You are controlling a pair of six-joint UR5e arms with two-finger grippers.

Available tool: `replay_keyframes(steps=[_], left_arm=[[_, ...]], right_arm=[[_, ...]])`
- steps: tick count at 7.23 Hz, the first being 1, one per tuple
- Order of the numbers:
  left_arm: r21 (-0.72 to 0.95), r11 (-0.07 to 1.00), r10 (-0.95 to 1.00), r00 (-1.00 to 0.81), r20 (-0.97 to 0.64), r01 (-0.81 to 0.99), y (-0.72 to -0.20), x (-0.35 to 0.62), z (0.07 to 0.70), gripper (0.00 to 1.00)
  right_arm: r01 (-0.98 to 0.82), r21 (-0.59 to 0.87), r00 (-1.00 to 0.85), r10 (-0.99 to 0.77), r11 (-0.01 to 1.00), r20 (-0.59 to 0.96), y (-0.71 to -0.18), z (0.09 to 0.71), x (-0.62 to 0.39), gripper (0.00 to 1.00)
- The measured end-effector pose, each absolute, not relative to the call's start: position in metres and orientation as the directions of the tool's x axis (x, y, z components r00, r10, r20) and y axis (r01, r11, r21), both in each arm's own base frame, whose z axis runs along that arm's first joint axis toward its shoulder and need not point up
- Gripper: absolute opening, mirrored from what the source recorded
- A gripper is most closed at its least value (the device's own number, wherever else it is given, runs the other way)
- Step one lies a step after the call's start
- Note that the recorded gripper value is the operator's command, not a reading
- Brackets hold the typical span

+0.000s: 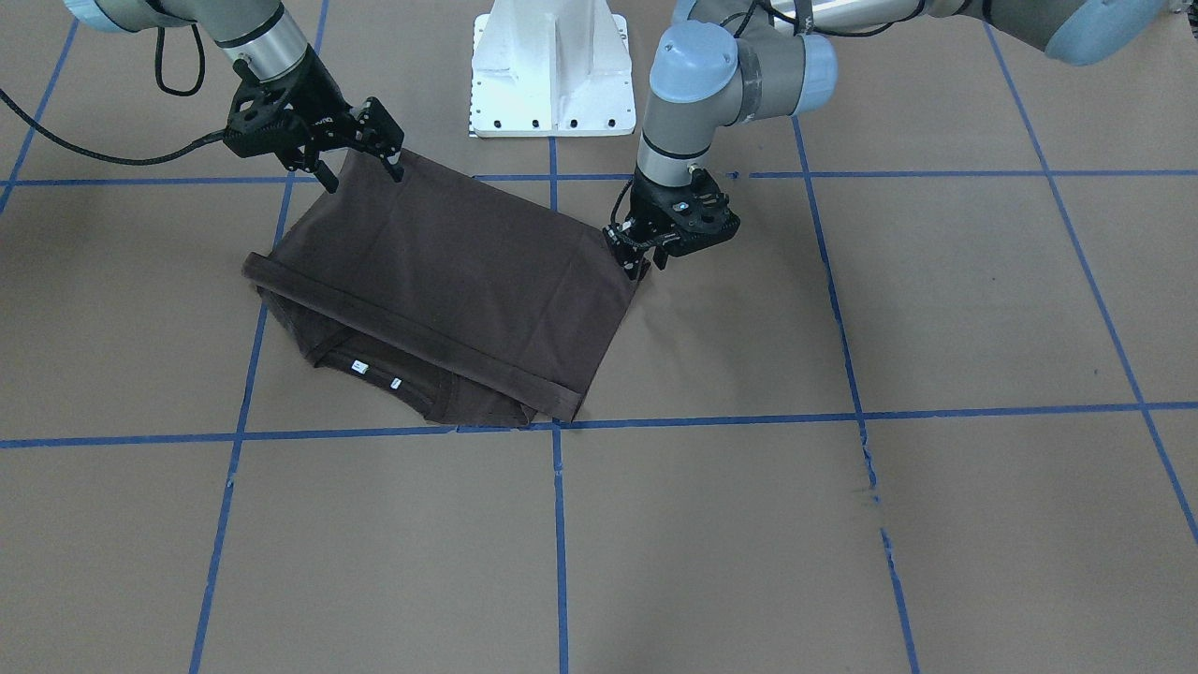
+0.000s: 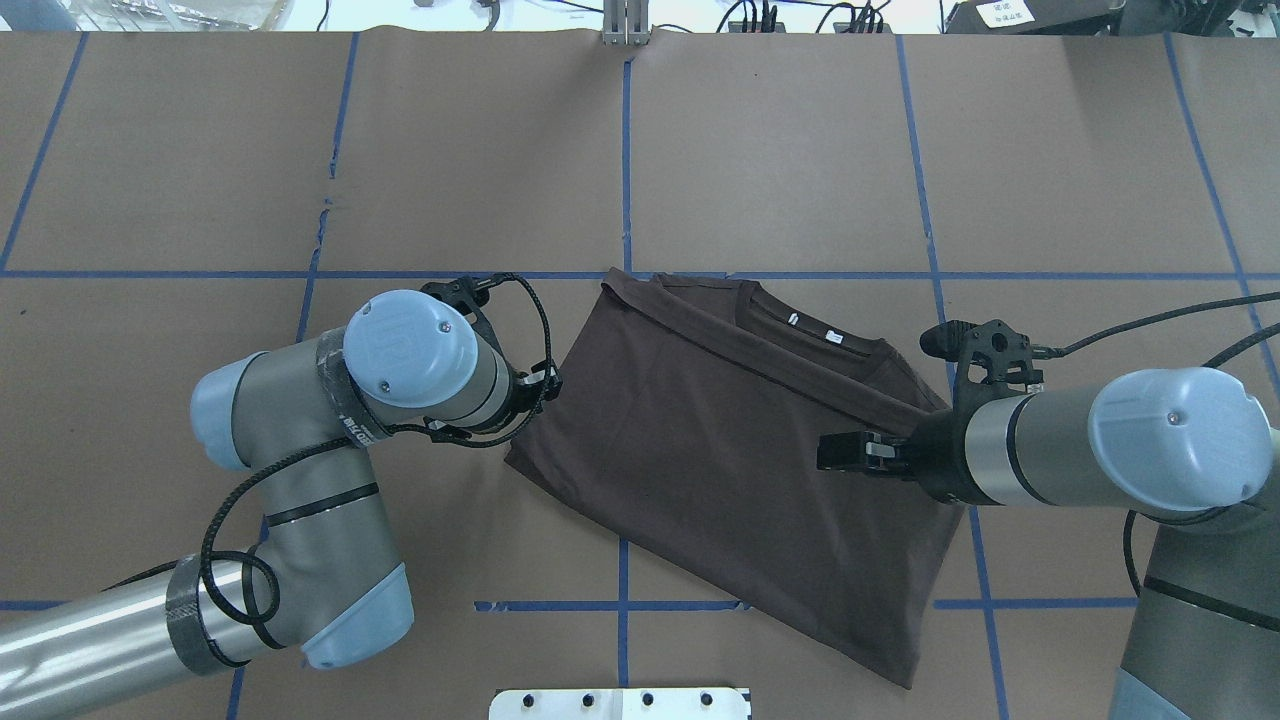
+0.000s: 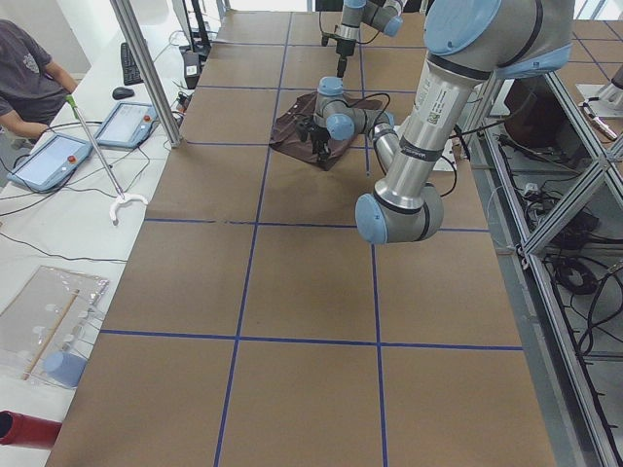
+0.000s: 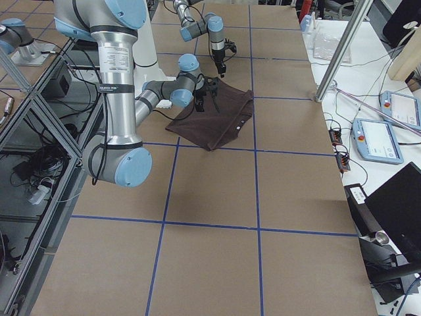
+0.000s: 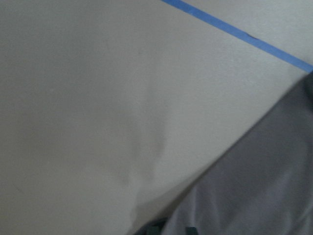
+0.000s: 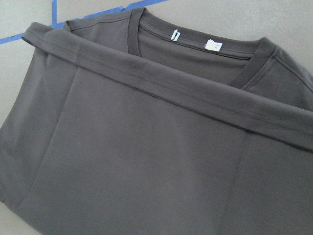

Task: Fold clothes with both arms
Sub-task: 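Lower the left gripper to the shirt corner nearest it and grasp, then rotate the shirt upright with the left gripper while the right gripper releases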

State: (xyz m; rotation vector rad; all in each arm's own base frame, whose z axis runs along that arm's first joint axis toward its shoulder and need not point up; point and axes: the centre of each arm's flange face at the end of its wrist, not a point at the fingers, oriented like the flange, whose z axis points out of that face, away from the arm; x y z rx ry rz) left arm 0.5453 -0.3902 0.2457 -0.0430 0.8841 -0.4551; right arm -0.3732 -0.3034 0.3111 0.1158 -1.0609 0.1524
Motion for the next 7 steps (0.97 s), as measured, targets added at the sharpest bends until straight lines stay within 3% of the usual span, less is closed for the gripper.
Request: replay_keyframes(steps=[2,3,4,5,6,7], left_arm=[[-0.248,0.899,-0.419,0.542,-0.728,0.362,-0.380,0.559,0.247,1.00],[-0.254,0.901,-0.418,0.546,-0.726,0.352,-0.370,0.565,0.247,0.91],[-0.256,0.905,-0.413,0.553,-0.724,0.340,-0.361,0.572,0.249,0.56],[-0.259,0.907,-0.411,0.557,-0.722,0.333,-0.354,0.576,0.249,0.11],[-0.262,0.906,-0.413,0.558,-0.720,0.333,-0.351,0.578,0.251,0.00],[-0.262,0.906,-0.413,0.560,-0.719,0.332,-0.350,0.578,0.252,0.00]], right_arm=[[-0.179,0.021,0.479,0.068,0.984,0.875,-0.304,0.311,-0.373,1.00],[-0.179,0.021,0.478,0.068,0.984,0.875,-0.303,0.311,-0.373,1.00],[-0.179,0.021,0.478,0.068,0.984,0.876,-0.303,0.311,-0.373,1.00],[-0.179,0.021,0.478,0.068,0.984,0.876,-0.303,0.310,-0.373,1.00],[-0.180,0.022,0.478,0.068,0.983,0.876,-0.304,0.310,-0.374,1.00],[-0.180,0.022,0.478,0.068,0.983,0.876,-0.304,0.310,-0.374,1.00]])
